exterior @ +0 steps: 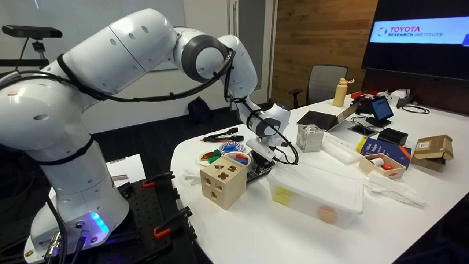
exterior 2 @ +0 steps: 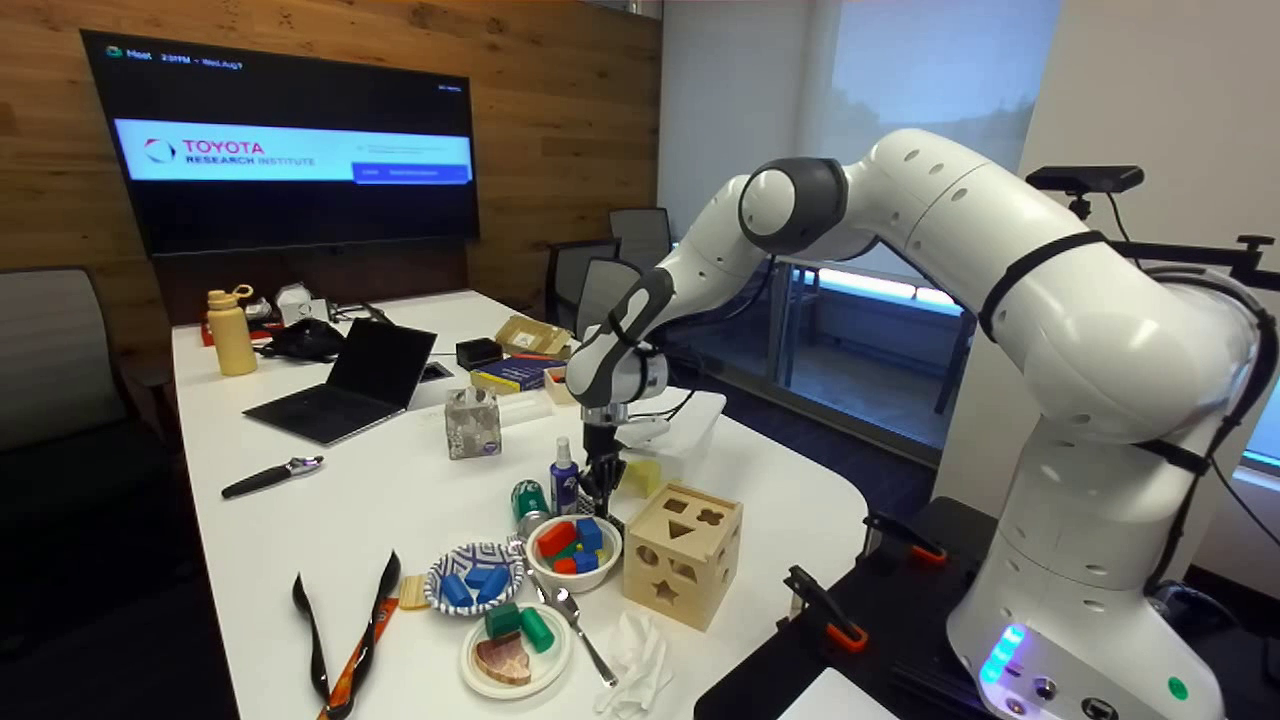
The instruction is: Press a button on the remote
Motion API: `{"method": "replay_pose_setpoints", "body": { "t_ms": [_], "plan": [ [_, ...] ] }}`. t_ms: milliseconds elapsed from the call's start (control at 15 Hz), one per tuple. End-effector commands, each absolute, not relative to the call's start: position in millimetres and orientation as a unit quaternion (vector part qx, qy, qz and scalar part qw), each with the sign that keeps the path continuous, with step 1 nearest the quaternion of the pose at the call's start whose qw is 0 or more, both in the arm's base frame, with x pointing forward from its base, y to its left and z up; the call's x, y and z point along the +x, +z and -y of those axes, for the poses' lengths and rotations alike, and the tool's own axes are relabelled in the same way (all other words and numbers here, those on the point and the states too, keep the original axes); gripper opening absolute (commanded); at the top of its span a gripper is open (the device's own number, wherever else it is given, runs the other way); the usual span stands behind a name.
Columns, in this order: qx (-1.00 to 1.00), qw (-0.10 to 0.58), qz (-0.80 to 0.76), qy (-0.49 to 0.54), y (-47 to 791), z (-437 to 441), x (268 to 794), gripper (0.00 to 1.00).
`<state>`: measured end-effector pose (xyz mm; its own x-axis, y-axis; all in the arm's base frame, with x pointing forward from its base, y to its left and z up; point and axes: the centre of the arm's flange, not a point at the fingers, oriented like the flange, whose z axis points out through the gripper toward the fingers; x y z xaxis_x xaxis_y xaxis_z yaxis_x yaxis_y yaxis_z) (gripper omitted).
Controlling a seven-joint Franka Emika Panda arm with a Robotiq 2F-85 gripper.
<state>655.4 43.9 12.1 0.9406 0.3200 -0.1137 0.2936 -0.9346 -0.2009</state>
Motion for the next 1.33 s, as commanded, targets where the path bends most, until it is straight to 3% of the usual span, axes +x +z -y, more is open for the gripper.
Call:
{"method": "replay_pose_setpoints", "body": {
  "t_ms": [0,733,1267],
  "plan": [
    [-0.976,0.116,0.163,0.091,0,-43,664,0.00],
    [-0.978,0.100,0.145,0.110,-28,-42,656,0.00],
    [-0.979,0.084,0.150,0.108,22,-42,654,0.00]
  ]
}}
